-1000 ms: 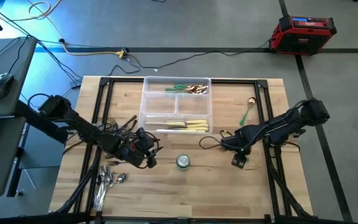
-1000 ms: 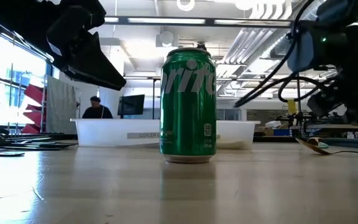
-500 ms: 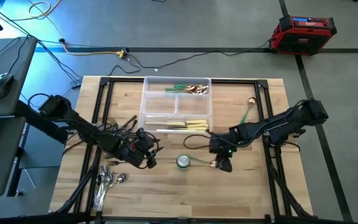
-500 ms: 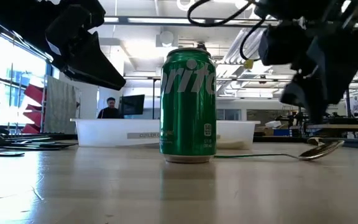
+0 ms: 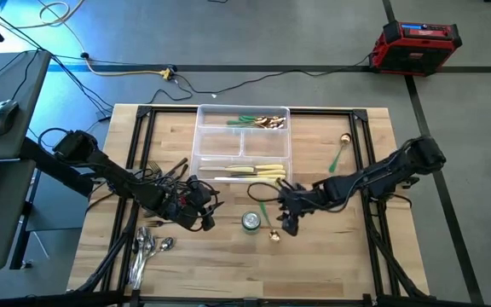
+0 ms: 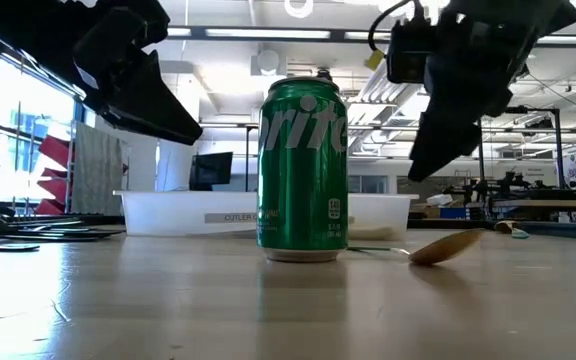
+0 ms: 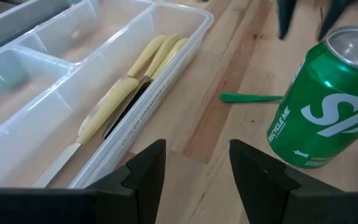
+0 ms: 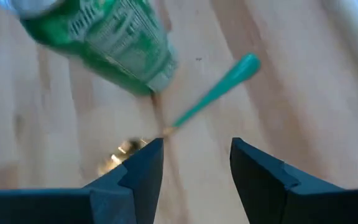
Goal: Sort silverware
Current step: Put the green spoon into the silverware tray
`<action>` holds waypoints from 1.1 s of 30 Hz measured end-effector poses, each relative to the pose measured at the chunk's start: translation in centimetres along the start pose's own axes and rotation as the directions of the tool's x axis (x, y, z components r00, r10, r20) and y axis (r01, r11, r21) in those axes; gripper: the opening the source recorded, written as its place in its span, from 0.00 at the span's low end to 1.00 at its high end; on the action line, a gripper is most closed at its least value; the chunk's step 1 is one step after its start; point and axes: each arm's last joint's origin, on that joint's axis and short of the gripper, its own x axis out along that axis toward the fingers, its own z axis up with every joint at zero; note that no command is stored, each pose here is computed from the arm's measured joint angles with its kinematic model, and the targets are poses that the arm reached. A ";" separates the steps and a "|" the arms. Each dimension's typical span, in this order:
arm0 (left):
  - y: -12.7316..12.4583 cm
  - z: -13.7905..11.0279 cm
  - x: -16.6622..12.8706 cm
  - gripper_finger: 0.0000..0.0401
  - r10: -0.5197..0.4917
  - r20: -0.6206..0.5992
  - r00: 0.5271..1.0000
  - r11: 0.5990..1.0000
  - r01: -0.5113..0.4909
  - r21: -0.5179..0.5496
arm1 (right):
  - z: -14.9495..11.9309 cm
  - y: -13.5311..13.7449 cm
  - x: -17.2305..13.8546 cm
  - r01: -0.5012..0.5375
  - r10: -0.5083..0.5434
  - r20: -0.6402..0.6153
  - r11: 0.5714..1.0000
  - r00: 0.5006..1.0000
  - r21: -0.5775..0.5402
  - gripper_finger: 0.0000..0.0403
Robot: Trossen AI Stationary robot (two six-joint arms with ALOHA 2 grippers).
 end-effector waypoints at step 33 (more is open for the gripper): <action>-1.0 -0.4 -1.1 0.40 -0.018 0.035 0.999 1.000 0.018 -0.008 | -2.0 2.4 6.8 0.395 -0.434 -0.255 0.899 0.864 -0.191 0.01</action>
